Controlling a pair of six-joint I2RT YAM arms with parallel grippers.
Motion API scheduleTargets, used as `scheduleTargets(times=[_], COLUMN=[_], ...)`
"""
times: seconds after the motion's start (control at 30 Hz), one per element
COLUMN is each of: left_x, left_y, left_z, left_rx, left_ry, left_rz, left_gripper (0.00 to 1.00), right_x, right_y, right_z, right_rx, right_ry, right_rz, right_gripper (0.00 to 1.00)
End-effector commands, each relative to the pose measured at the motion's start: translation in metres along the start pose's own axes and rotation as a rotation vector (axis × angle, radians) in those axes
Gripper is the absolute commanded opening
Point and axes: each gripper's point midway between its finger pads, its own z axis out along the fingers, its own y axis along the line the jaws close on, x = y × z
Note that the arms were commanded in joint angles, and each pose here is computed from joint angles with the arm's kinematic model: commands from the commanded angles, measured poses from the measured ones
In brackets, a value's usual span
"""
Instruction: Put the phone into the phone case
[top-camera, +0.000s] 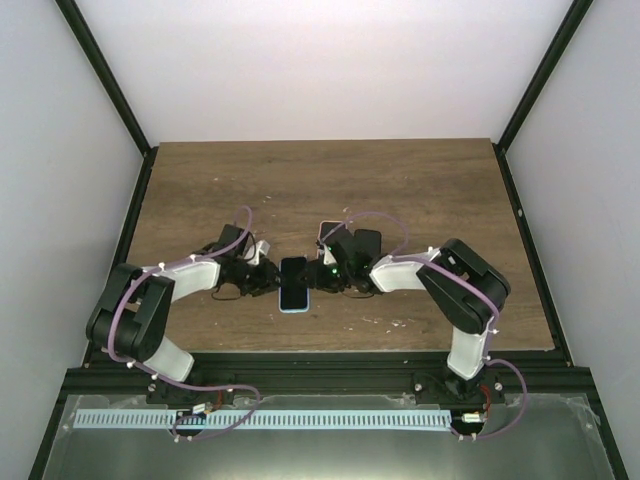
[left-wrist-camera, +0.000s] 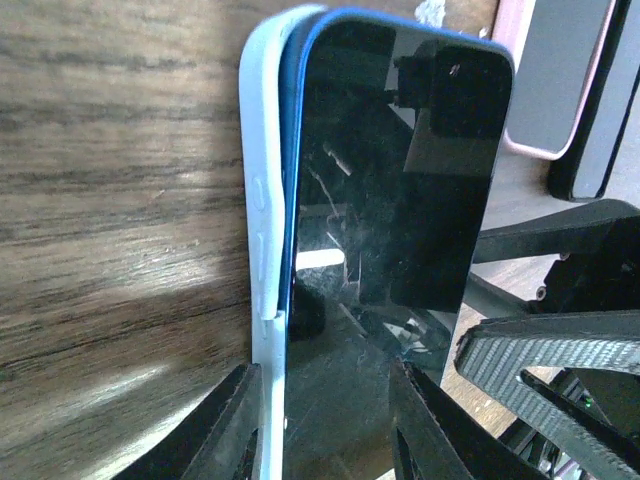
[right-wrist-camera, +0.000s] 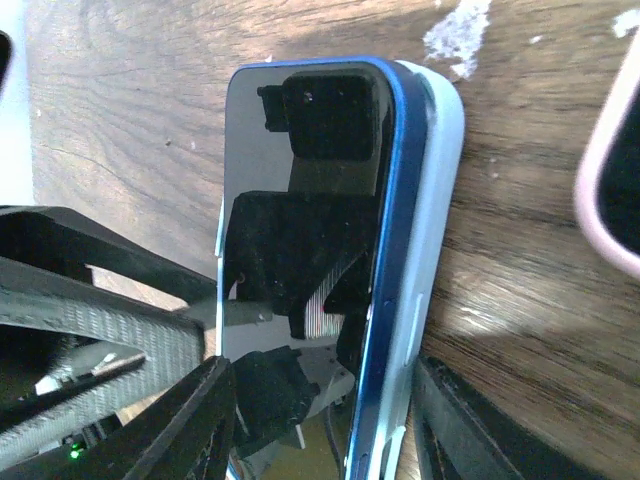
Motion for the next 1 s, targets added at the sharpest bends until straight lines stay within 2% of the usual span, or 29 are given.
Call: scheduleTargets(times=[0.0, 0.33, 0.6, 0.97], left_x=[0.005, 0.016, 0.020, 0.022], left_y=[0.001, 0.007, 0.007, 0.016], left_z=[0.006, 0.006, 0.006, 0.004], left_rx=[0.040, 0.046, 0.062, 0.017], left_ry=[0.019, 0.026, 0.029, 0.008], left_rz=[-0.006, -0.018, -0.026, -0.030], left_gripper=[0.36, 0.31, 0.23, 0.22], right_x=[0.005, -0.010, -0.005, 0.010], right_y=[0.005, 0.067, 0.080, 0.079], right_z=[0.011, -0.007, -0.016, -0.010], right_rx=[-0.042, -0.315, -0.400, -0.445], right_ry=[0.021, -0.021, -0.021, 0.039], right_rz=[0.031, -0.017, -0.001, 0.033], right_gripper=[0.50, 0.50, 0.50, 0.50])
